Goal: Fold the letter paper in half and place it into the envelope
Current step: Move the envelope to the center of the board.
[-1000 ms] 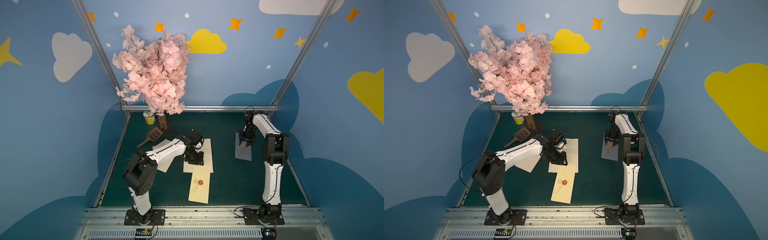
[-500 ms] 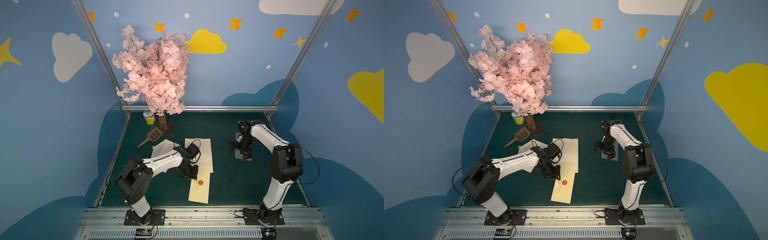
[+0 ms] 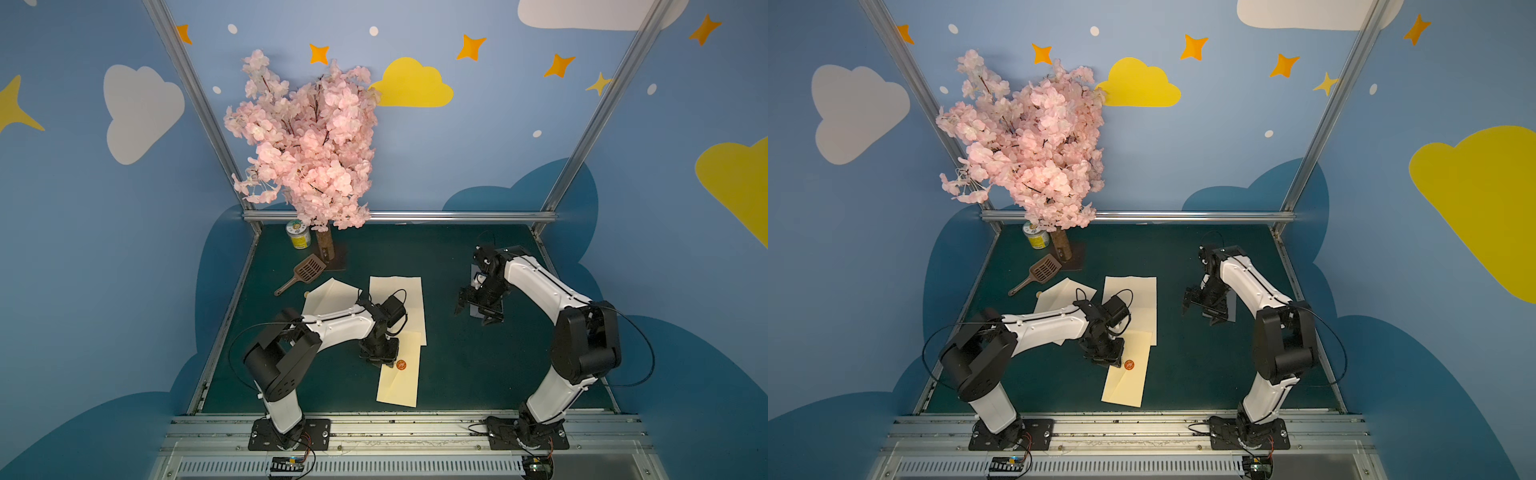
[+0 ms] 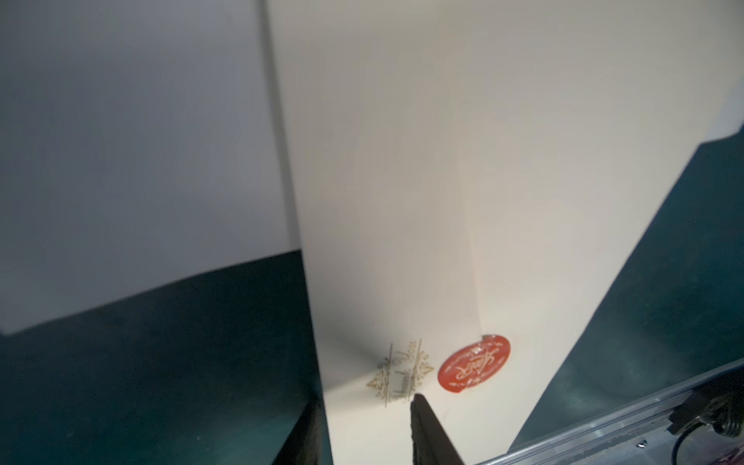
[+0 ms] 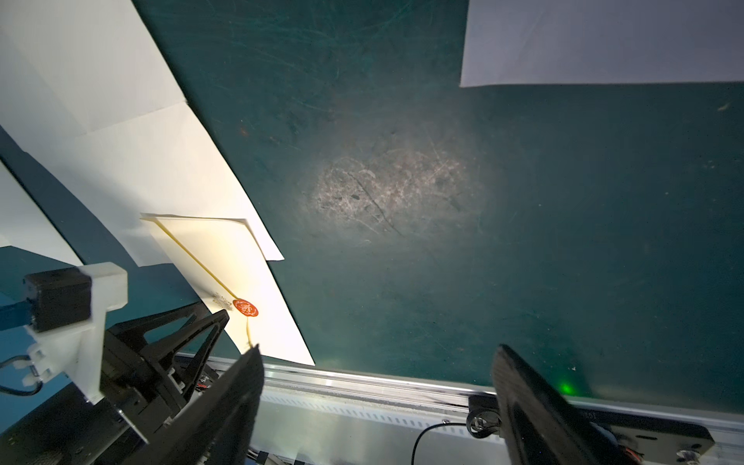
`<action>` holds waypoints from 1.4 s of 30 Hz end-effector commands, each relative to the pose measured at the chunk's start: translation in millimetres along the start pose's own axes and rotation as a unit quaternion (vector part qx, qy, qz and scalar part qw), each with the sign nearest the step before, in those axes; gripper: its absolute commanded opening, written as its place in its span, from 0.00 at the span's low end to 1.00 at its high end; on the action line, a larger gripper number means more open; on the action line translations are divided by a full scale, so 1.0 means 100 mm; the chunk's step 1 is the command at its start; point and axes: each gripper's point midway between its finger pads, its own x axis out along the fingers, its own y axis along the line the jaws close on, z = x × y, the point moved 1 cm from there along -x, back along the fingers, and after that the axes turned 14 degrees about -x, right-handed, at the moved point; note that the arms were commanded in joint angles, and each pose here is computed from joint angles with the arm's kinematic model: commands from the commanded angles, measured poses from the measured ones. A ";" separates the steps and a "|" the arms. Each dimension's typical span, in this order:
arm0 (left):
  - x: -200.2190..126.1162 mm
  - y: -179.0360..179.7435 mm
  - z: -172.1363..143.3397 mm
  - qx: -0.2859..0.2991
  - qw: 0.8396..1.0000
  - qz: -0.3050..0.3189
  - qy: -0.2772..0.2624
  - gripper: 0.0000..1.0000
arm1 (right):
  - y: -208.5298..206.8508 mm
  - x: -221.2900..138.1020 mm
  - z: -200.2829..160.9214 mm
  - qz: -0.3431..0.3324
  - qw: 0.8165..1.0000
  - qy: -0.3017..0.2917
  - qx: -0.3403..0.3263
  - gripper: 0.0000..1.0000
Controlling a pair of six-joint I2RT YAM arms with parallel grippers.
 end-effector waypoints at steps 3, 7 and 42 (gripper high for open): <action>0.33 -0.10 0.03 -0.005 1.000 0.004 0.018 0.36 | -0.01 -0.10 -0.11 -0.006 1.000 -0.010 -0.001 0.89; 0.43 -0.30 0.01 -0.002 0.999 -0.016 0.041 0.34 | -0.03 -0.09 -0.19 -0.008 1.000 -0.010 0.000 0.89; 0.33 -2.01 0.92 0.041 0.981 -0.180 0.056 0.21 | -0.36 -0.15 -0.57 -0.024 0.997 -0.017 0.077 0.89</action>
